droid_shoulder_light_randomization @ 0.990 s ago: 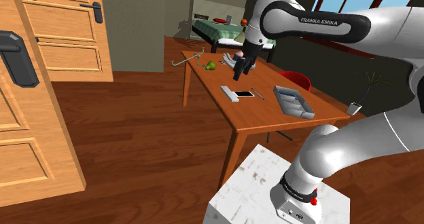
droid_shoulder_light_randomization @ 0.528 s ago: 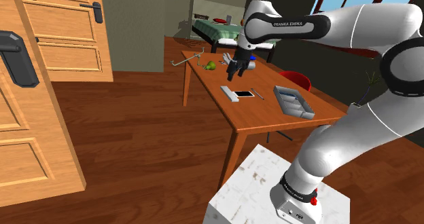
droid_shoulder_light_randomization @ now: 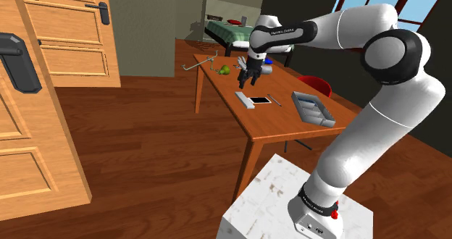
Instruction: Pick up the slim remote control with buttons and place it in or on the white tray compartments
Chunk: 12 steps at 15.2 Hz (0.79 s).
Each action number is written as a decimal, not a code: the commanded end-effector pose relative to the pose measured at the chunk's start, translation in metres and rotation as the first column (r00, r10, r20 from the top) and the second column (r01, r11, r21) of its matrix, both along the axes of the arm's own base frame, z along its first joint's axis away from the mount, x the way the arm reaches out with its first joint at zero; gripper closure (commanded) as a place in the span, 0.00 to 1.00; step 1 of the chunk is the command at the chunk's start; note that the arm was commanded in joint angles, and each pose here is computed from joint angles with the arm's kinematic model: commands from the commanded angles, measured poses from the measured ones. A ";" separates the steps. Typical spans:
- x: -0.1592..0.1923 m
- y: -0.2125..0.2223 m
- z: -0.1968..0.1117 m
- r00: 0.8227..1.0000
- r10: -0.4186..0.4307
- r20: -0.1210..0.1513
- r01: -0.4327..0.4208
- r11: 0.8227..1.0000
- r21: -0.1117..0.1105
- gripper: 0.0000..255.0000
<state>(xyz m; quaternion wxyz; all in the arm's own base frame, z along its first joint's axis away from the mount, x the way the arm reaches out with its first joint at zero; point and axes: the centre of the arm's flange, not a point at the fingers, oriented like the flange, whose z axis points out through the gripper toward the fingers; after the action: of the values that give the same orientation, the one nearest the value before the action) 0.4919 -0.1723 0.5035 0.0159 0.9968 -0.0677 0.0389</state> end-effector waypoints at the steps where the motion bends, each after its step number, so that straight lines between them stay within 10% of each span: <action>1: 0.013 -0.022 -0.013 1.000 -0.025 -0.008 0.025 1.000 0.006 0.00; 12: 0.075 -0.135 -0.092 0.986 -0.159 -0.057 0.161 0.986 0.042 0.00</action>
<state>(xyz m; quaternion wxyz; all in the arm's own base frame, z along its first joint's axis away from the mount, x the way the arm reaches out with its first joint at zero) 0.5639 -0.2950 0.4202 -0.0009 0.9899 -0.1415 0.0117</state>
